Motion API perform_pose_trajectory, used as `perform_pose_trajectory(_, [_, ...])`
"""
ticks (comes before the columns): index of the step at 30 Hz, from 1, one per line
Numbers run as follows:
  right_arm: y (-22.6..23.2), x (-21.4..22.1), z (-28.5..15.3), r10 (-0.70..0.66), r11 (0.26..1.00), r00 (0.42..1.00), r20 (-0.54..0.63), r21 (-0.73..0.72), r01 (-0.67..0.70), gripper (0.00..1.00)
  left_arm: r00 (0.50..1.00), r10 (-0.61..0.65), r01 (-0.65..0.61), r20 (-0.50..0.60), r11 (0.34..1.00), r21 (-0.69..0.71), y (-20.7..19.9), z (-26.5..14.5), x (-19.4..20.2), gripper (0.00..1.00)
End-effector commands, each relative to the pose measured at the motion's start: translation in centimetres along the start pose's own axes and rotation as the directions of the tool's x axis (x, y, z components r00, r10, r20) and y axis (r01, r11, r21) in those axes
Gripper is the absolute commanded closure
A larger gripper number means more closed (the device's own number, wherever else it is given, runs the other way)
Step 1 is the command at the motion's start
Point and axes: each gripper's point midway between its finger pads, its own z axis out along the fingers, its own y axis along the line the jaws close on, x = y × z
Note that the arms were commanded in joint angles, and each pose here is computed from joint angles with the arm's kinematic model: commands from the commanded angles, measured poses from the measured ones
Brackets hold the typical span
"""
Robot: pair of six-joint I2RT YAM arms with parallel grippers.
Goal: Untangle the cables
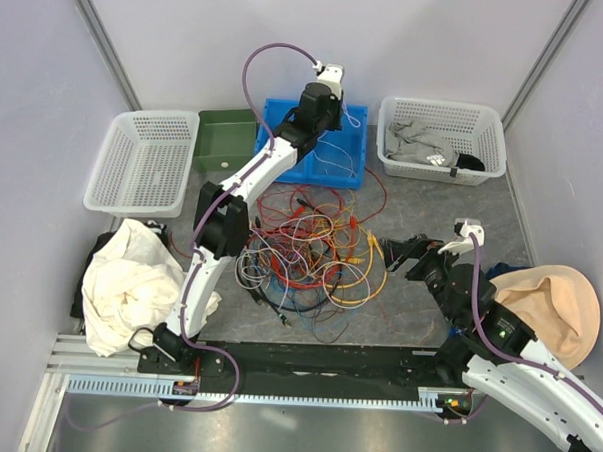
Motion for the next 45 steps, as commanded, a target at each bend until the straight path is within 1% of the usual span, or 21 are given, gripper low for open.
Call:
perform_pose_trajectory(1, [0.3, 0.1, 0.0, 0.025, 1.000, 1.000, 0.000, -0.014, -0.025, 0.02, 0.999, -0.026, 0.027, -0.034, 0.998, 0.052, -1.1, -0.1, 0.8, 0.65])
perform_pose_trajectory(5, [0.2, 0.3, 0.1, 0.024, 1.000, 1.000, -0.005, -0.011, -0.024, 0.02, 0.998, -0.021, 0.026, -0.056, 0.996, 0.080, -1.6, 0.1, 1.8, 0.26])
perform_pose_trajectory(9, [0.2, 0.4, 0.2, 0.025, 1.000, 1.000, -0.009, -0.009, -0.025, 0.02, 0.998, -0.029, 0.033, -0.047, 0.995, 0.093, -1.9, -0.1, 1.2, 0.11])
perform_pose_trajectory(11, [0.2, 0.5, 0.2, 0.027, 1.000, 1.000, -0.011, -0.010, -0.027, 0.02, 0.999, -0.031, 0.033, -0.029, 0.996, 0.081, -1.8, -0.4, 0.3, 0.07])
perform_pose_trajectory(16, [0.2, 0.6, 0.2, 0.029, 1.000, 0.999, -0.014, -0.009, -0.029, 0.02, 0.998, -0.062, 0.062, 0.019, 0.998, 0.024, -1.0, -2.2, -2.8, 0.05])
perform_pose_trajectory(17, [0.1, 0.8, 0.3, 0.024, 1.000, 1.000, -0.019, -0.007, -0.024, 0.02, 0.996, -0.084, 0.084, -0.003, 0.996, 0.014, -1.0, -2.6, -2.1, 0.05])
perform_pose_trajectory(18, [0.1, 1.1, 0.3, 0.015, 1.000, 0.999, -0.028, -0.008, -0.015, 0.02, 0.994, -0.102, 0.102, 0.034, 0.995, 0.023, -1.5, -4.4, -4.7, 0.05])
perform_pose_trajectory(19, [0.1, 1.3, 0.4, 0.010, 1.000, 0.999, -0.035, -0.005, -0.010, 0.02, 0.993, -0.112, 0.111, 0.030, 0.993, 0.027, -1.7, -5.3, -5.0, 0.05])
perform_pose_trajectory(20, [-0.1, 1.7, 0.7, -0.003, 1.000, 0.999, -0.048, 0.005, 0.003, 0.02, 0.992, -0.126, 0.126, -0.014, 0.992, 0.027, -2.4, -6.4, -3.4, 0.05])
perform_pose_trajectory(21, [-0.4, 2.1, 0.8, -0.010, 1.000, 0.998, -0.057, 0.015, 0.011, 0.02, 0.990, -0.141, 0.140, 0.014, 0.989, 0.042, -3.1, -8.9, -5.6, 0.04])
perform_pose_trajectory(22, [-0.6, 2.4, 1.0, -0.017, 1.000, 0.998, -0.063, 0.024, 0.019, 0.02, 0.988, -0.153, 0.152, 0.010, 0.987, 0.044, -3.5, -10.3, -5.7, 0.04])
perform_pose_trajectory(23, [-0.8, 2.6, 1.1, -0.021, 0.999, 0.998, -0.067, 0.033, 0.023, 0.02, 0.985, -0.155, 0.158, -0.072, 0.986, 0.042, -4.6, -11.4, -1.8, 0.01])
perform_pose_trajectory(24, [-1.0, 3.0, 1.3, -0.027, 0.999, 0.997, -0.072, 0.038, 0.030, 0.02, 0.985, -0.170, 0.172, -0.032, 0.983, 0.064, -5.4, -14.0, -3.7, 0.00])
perform_pose_trajectory(25, [-1.1, 3.1, 1.4, -0.030, 0.999, 0.997, -0.074, 0.041, 0.033, 0.02, 0.984, -0.175, 0.176, -0.044, 0.983, 0.041, -5.7, -15.0, -2.4, 0.00])
perform_pose_trajectory(26, [-1.0, 3.2, 1.5, -0.029, 0.999, 0.997, -0.075, 0.040, 0.032, 0.02, 0.977, -0.171, 0.178, -0.124, 0.983, 0.041, -7.0, -16.2, 1.9, 0.00])
perform_pose_trajectory(28, [-0.9, 3.6, 1.7, -0.034, 0.999, 0.996, -0.087, 0.032, 0.037, 0.02, 0.973, -0.189, 0.190, -0.131, 0.982, -0.003, -7.3, -18.4, 3.2, 0.00])
perform_pose_trajectory(29, [-0.9, 3.9, 1.9, -0.037, 0.999, 0.995, -0.095, 0.035, 0.041, 0.02, 0.963, -0.196, 0.194, -0.188, 0.981, -0.029, -7.8, -19.6, 6.5, 0.00])
perform_pose_trajectory(32, [-1.0, 4.6, 2.1, -0.032, 0.998, 0.992, -0.120, 0.041, 0.038, 0.02, 0.940, -0.246, 0.228, -0.235, 0.968, -0.102, -7.2, -22.6, 9.5, 0.00])
perform_pose_trajectory(37, [-1.2, 6.4, 2.4, -0.016, 0.999, 0.987, -0.158, 0.035, 0.022, 0.02, 0.903, -0.314, 0.306, -0.295, 0.949, -0.073, -7.6, -26.8, 10.8, 0.00])
perform_pose_trajectory(39, [-1.3, 6.8, 2.6, -0.007, 0.999, 0.987, -0.161, 0.032, 0.012, 0.02, 0.903, -0.298, 0.288, -0.310, 0.955, -0.079, -7.7, -27.8, 11.8, 0.00])
perform_pose_trajectory(45, [-0.5, 6.9, 2.8, -0.005, 1.000, 0.984, -0.179, 0.013, 0.008, 0.02, 0.893, -0.205, 0.131, -0.400, 0.970, -0.205, -5.1, -27.2, 16.4, 0.01])
